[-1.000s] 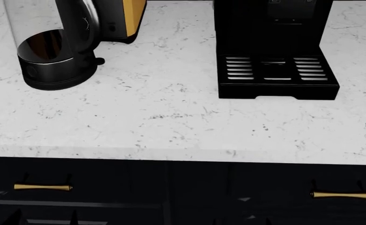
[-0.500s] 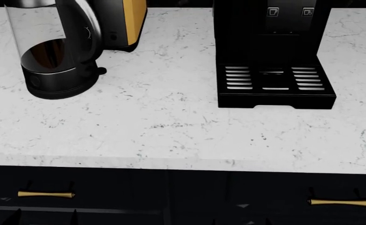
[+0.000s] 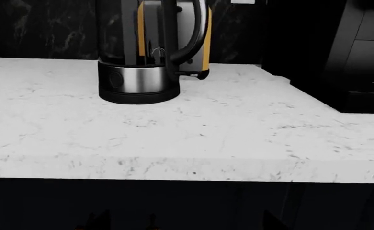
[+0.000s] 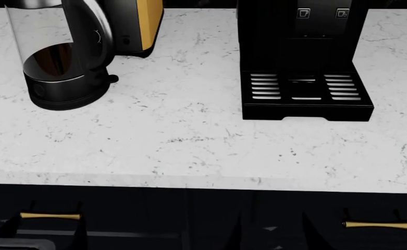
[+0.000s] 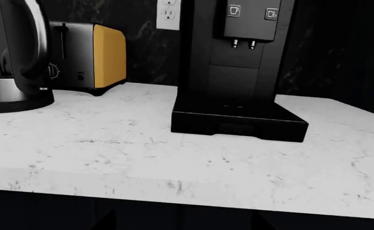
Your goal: Press the button to open the lid of the electric kettle.
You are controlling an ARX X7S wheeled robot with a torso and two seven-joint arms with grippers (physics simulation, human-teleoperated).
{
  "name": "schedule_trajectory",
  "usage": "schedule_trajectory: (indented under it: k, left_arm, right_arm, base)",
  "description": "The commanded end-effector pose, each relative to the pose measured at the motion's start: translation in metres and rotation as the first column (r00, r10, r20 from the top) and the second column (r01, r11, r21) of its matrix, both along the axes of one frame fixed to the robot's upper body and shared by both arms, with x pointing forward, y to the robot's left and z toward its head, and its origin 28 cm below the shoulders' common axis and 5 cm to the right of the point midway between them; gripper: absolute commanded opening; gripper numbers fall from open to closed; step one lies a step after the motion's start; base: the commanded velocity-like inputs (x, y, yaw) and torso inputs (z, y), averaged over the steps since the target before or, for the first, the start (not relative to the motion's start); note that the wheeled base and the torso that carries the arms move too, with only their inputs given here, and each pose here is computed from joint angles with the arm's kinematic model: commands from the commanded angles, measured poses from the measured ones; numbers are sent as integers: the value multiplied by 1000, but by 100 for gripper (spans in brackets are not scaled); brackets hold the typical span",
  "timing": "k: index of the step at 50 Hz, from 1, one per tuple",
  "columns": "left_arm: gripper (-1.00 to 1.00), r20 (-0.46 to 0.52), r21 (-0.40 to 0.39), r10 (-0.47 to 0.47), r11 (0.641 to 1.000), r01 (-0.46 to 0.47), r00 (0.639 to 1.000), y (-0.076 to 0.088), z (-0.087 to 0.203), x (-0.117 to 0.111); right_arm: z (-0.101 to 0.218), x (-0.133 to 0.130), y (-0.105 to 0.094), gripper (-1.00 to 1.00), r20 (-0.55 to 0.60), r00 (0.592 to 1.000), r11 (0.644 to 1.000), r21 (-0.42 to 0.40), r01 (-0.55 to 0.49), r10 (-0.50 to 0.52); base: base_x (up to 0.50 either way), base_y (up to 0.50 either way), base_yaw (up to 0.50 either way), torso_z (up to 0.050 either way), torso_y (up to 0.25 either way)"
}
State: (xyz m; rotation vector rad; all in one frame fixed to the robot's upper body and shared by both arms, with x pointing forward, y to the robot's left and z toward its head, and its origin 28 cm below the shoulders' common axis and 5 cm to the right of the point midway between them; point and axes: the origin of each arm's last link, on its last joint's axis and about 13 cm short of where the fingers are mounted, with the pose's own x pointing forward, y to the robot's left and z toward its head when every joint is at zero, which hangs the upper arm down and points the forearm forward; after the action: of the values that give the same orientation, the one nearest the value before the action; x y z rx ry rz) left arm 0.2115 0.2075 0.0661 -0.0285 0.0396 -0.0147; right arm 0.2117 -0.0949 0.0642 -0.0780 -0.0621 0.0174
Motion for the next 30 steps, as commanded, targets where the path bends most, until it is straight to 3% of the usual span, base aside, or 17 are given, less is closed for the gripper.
schedule_trajectory:
  k: [1, 7, 12, 16, 18, 20, 21, 22, 24, 25, 30]
  left_arm:
    - [100, 58, 6, -82, 997, 82, 995, -7, 59, -12]
    - [100, 97, 27, -77, 997, 75, 992, 4, 91, -17]
    - [100, 91, 44, -66, 997, 62, 994, 22, 112, -25]
    - [100, 81, 58, -82, 995, 78, 993, 31, 132, -31]
    - [100, 72, 115, -112, 988, 103, 991, 35, 140, -32]
    - [100, 61, 101, -109, 990, 102, 992, 40, 149, -34]
    - [100, 75, 83, -34, 996, 28, 997, 50, 158, -31]
    - [100, 88, 117, -4, 993, -6, 996, 54, 168, -32]
    - [100, 96, 122, -39, 992, 27, 995, 55, 183, -37]
    - [100, 81, 110, -98, 990, 88, 992, 53, 188, -43]
    - [100, 63, 124, -127, 985, 118, 990, 58, 217, -54]
  right_arm:
    - [60, -9, -5, 100, 64, 998, 1000, -13, 10, -9]
    - [84, -13, -8, 100, 70, 997, 999, -38, -10, 12]
    - [108, -18, -26, 100, 71, 997, 999, -53, -8, 11]
    - [129, -23, -37, 100, 71, 997, 1000, 2, -1, 1]
    - [139, -25, -44, 100, 72, 997, 999, -49, 17, -13]
    - [147, -26, -50, 100, 74, 997, 999, -50, 15, -12]
    - [154, -29, -56, 100, 75, 997, 997, -77, 26, -20]
    - [159, -33, -59, 100, 74, 997, 997, -76, 23, -17]
    - [167, -40, -63, 100, 71, 997, 996, -87, 15, -9]
    - [169, -42, -63, 100, 71, 997, 996, -87, 14, -7]
    - [197, -52, -70, 100, 61, 998, 996, -81, -28, 33]
  base:
    - [0, 0, 0, 0, 0]
    - [0, 0, 0, 0, 0]
    - [0, 0, 0, 0, 0]
    - [0, 0, 0, 0, 0]
    - [0, 0, 0, 0, 0]
    - [0, 0, 0, 0, 0]
    - [0, 0, 0, 0, 0]
    - [0, 0, 0, 0, 0]
    - [0, 0, 0, 0, 0]
    - [0, 0, 0, 0, 0]
    - [0, 0, 0, 0, 0]
